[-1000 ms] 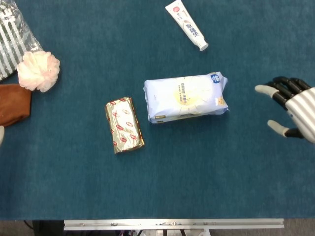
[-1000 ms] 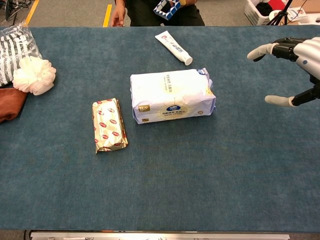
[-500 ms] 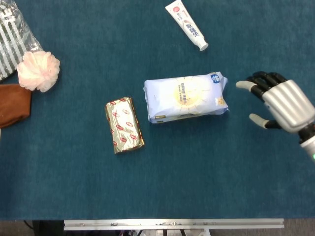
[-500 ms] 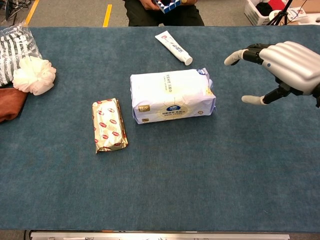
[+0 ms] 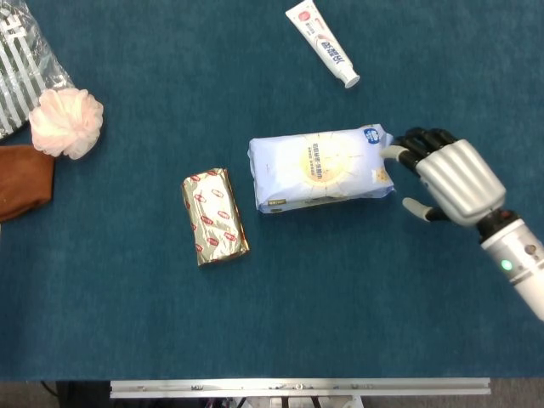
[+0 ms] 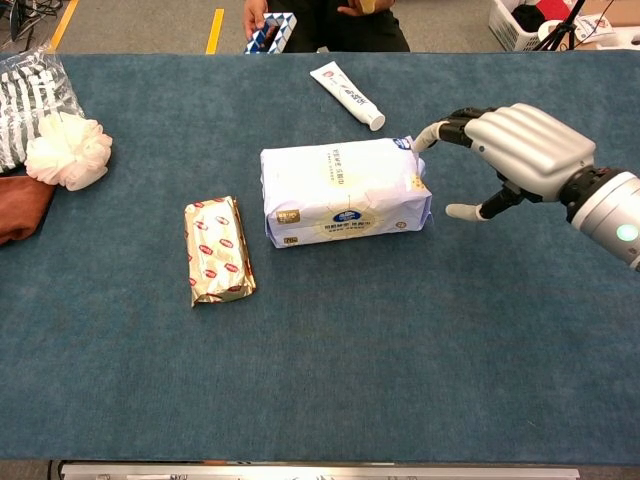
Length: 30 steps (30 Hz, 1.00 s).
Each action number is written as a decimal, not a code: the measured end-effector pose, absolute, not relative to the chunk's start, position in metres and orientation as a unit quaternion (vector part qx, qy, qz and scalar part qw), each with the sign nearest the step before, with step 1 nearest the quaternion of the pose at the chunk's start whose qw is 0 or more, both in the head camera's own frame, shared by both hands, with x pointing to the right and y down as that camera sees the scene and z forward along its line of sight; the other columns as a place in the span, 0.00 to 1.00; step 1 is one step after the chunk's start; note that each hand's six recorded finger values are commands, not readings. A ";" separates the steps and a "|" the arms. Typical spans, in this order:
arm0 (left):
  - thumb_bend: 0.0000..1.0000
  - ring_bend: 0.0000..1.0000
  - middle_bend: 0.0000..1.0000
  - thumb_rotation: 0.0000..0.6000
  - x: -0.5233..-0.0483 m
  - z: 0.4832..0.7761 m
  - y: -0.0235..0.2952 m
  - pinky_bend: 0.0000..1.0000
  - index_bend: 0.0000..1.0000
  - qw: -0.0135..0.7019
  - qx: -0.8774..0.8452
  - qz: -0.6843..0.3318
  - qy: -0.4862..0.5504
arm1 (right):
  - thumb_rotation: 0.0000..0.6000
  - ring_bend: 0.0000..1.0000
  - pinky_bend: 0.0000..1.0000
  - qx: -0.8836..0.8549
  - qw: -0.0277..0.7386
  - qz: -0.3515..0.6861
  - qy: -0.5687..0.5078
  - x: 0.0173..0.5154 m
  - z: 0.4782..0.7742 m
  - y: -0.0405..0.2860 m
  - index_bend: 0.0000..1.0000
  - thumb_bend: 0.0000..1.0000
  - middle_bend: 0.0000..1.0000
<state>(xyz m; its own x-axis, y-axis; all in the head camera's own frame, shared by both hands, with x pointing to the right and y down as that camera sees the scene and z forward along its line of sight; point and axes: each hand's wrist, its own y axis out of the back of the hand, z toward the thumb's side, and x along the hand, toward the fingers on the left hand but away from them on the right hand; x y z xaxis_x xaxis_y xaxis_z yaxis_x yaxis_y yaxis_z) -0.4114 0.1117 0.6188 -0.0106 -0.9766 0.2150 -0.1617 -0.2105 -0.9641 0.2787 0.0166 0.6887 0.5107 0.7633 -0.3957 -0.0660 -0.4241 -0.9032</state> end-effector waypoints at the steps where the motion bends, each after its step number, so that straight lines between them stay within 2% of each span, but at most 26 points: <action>1: 0.35 0.15 0.21 1.00 -0.412 0.619 0.112 0.25 0.24 0.394 -0.582 -0.517 0.489 | 1.00 0.19 0.27 -0.724 0.481 0.433 -0.241 0.277 0.691 0.016 0.29 0.17 0.28; 15: 0.35 0.17 0.23 1.00 -0.415 0.618 0.111 0.25 0.24 0.393 -0.582 -0.516 0.490 | 1.00 0.19 0.27 -0.724 0.483 0.427 -0.246 0.263 0.700 0.015 0.32 0.17 0.28; 20: 0.35 0.17 0.23 1.00 -0.415 0.619 0.112 0.25 0.24 0.392 -0.582 -0.518 0.488 | 1.00 0.19 0.27 -0.732 0.477 0.418 -0.249 0.263 0.696 0.020 0.32 0.19 0.34; 22: 0.35 0.17 0.23 1.00 -0.414 0.620 0.111 0.25 0.24 0.392 -0.583 -0.518 0.487 | 1.00 0.24 0.30 -0.738 0.471 0.413 -0.252 0.264 0.695 0.023 0.35 0.20 0.40; 26: 0.35 0.18 0.23 1.00 -0.412 0.619 0.110 0.25 0.24 0.394 -0.586 -0.514 0.487 | 1.00 0.40 0.40 -0.743 0.465 0.408 -0.255 0.265 0.693 0.027 0.48 0.23 0.55; 30: 0.35 0.18 0.23 1.00 -0.412 0.620 0.110 0.25 0.24 0.394 -0.586 -0.515 0.487 | 1.00 0.49 0.42 -0.741 0.470 0.406 -0.256 0.264 0.692 0.025 0.51 0.25 0.62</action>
